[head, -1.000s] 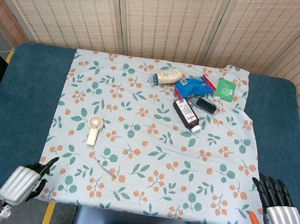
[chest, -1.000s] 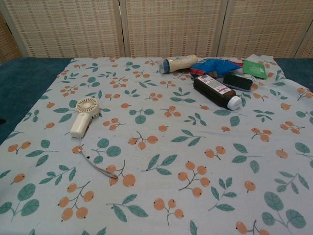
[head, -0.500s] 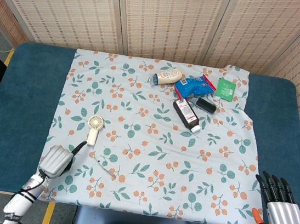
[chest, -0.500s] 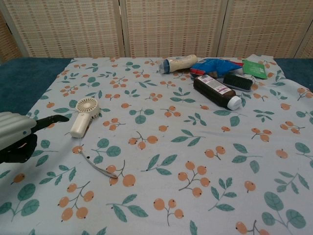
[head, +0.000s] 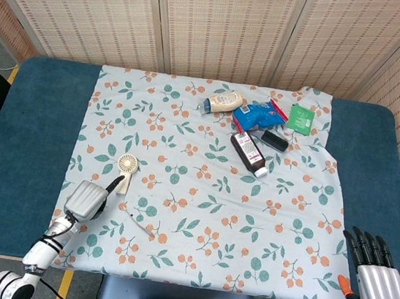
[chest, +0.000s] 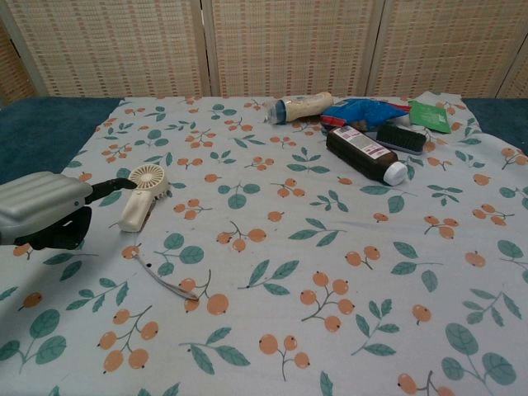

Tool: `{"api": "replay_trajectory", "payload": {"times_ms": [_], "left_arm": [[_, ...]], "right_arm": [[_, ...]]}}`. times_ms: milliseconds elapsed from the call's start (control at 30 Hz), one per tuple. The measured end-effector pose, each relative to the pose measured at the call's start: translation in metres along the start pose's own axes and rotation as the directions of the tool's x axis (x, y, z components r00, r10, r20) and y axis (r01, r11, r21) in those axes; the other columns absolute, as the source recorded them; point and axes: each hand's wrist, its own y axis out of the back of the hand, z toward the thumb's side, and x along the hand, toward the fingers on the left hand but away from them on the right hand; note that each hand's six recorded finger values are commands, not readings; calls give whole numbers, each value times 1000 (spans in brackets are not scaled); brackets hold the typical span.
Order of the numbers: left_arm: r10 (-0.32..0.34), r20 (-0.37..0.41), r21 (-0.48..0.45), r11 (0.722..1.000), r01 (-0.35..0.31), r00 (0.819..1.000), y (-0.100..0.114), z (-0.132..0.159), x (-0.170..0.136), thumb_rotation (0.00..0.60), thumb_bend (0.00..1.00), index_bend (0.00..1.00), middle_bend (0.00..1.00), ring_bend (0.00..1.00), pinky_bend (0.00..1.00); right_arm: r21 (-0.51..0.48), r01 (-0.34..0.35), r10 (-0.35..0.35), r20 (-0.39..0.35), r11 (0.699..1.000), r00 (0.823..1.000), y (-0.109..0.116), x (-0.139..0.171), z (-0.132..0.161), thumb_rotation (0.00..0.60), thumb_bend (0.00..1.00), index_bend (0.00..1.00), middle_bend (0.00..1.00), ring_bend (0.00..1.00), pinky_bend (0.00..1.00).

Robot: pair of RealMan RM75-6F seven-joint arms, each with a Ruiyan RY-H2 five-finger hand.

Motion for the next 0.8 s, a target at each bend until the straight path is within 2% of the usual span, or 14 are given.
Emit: {"api": "replay_trajectory", "payload": {"times_ms": [800], "left_arm": [[-41,-22,40,998,42,999,-13,-3,15,600,1000,0,968,895,1000]], "right_arm": [[-5,19,-19,9,1000,1000,6,2,-2,600,214,0,0,0,0]]}}
